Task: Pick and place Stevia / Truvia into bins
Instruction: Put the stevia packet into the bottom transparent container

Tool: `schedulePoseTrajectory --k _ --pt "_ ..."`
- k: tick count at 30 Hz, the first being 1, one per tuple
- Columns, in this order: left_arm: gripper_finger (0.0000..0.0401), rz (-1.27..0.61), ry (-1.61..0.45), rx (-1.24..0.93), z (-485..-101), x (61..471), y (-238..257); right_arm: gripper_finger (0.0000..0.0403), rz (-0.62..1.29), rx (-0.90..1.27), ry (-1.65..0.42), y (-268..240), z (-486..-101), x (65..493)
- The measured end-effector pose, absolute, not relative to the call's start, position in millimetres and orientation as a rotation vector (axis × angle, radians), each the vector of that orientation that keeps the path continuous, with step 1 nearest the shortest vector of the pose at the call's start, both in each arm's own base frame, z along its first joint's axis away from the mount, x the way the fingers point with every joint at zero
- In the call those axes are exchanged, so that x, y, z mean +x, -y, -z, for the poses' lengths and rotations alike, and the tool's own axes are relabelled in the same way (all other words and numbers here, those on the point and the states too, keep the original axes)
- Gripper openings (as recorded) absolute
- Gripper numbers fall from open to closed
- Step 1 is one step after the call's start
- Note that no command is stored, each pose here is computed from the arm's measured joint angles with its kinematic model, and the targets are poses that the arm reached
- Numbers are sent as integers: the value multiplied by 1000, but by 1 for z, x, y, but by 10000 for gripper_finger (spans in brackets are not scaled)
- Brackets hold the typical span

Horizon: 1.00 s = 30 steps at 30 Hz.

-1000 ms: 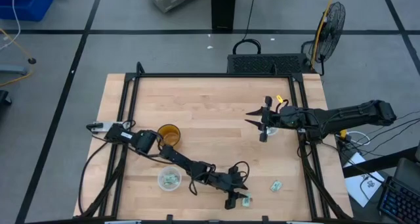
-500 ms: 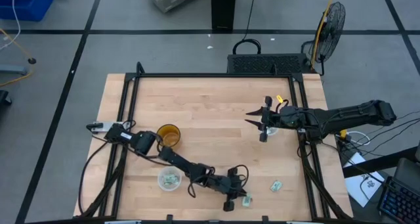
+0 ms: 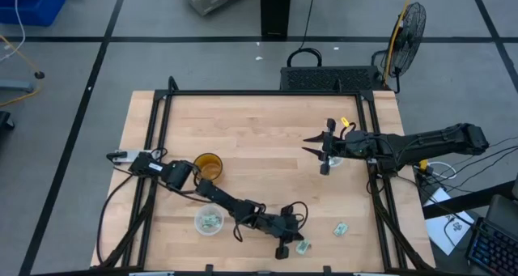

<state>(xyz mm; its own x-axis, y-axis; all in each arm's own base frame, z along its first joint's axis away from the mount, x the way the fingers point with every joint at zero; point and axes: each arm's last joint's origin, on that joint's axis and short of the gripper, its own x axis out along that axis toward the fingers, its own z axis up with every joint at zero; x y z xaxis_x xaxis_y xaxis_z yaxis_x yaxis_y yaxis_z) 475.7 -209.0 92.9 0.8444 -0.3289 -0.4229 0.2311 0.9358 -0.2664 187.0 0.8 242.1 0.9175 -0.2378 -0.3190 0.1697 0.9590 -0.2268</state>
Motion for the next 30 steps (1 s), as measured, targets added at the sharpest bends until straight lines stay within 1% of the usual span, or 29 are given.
schedulePoseTrajectory --k 4,9,11,14,19,22,25,30 --pt "3 319 -494 -167 -125 470 211 106 211 -197 -352 -1 -242 187" --pt "3 339 -639 -36 -171 446 211 106 211 -197 -351 -1 -242 187" --pt "2 351 -723 -5 -194 430 209 105 211 -197 -351 -1 -242 187" --pt "2 319 -907 6 -221 398 202 106 211 -197 -351 -1 -242 187" --pt "2 198 -1120 -76 -267 342 197 107 211 -197 -351 -1 -242 187" --pt "2 56 -1216 -80 -275 314 199 105 211 -197 -352 -1 -242 187" --pt "4 -59 -1199 -76 -275 302 208 106 211 -197 -352 -1 -242 187" --pt "23 -10 -1071 -111 -258 313 229 106 211 -197 -351 -1 -242 187"
